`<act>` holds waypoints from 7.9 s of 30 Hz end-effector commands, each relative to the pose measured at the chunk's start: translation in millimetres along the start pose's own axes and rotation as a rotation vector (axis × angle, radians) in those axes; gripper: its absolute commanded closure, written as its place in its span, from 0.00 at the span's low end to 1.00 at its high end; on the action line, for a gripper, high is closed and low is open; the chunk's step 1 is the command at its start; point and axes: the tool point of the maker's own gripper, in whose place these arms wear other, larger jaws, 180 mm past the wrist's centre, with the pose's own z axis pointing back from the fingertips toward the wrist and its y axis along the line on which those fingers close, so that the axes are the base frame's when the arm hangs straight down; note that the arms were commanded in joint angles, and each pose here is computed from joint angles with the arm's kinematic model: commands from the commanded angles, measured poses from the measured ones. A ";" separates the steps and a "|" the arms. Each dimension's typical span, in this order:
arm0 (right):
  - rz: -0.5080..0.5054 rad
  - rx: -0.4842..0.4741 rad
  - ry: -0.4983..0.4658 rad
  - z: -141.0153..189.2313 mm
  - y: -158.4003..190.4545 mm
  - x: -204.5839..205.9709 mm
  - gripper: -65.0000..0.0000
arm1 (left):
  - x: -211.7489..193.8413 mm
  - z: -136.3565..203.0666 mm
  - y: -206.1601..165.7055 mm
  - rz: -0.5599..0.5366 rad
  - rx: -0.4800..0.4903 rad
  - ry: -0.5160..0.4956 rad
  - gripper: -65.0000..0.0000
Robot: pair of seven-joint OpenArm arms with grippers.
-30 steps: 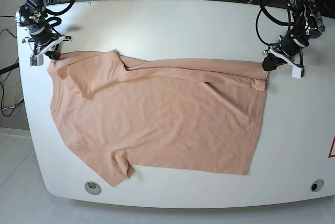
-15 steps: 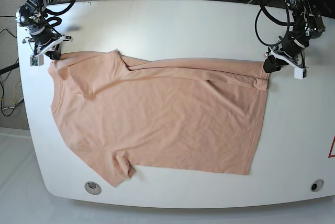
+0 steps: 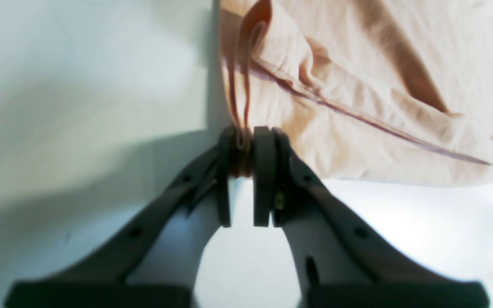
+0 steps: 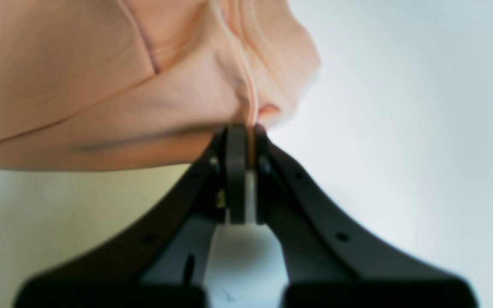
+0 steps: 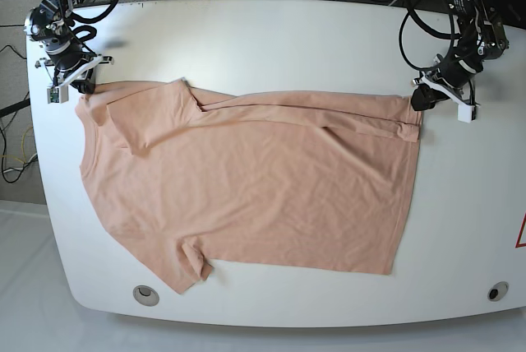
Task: Fold the T-shirt properly
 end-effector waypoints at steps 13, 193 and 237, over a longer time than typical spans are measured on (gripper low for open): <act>0.052 -0.016 -0.018 16.8 -3.6 2.9 1.00 | -3.6 28.3 -2.9 -0.080 0.023 -0.005 1.00; 0.146 0.042 0.003 83.4 49.7 -28.9 1.00 | -42.0 105.9 34.5 -0.321 0.162 0.213 1.00; 0.160 0.022 0.079 89.2 40.6 -49.9 1.00 | -79.2 132.2 47.1 -0.308 0.202 0.329 1.00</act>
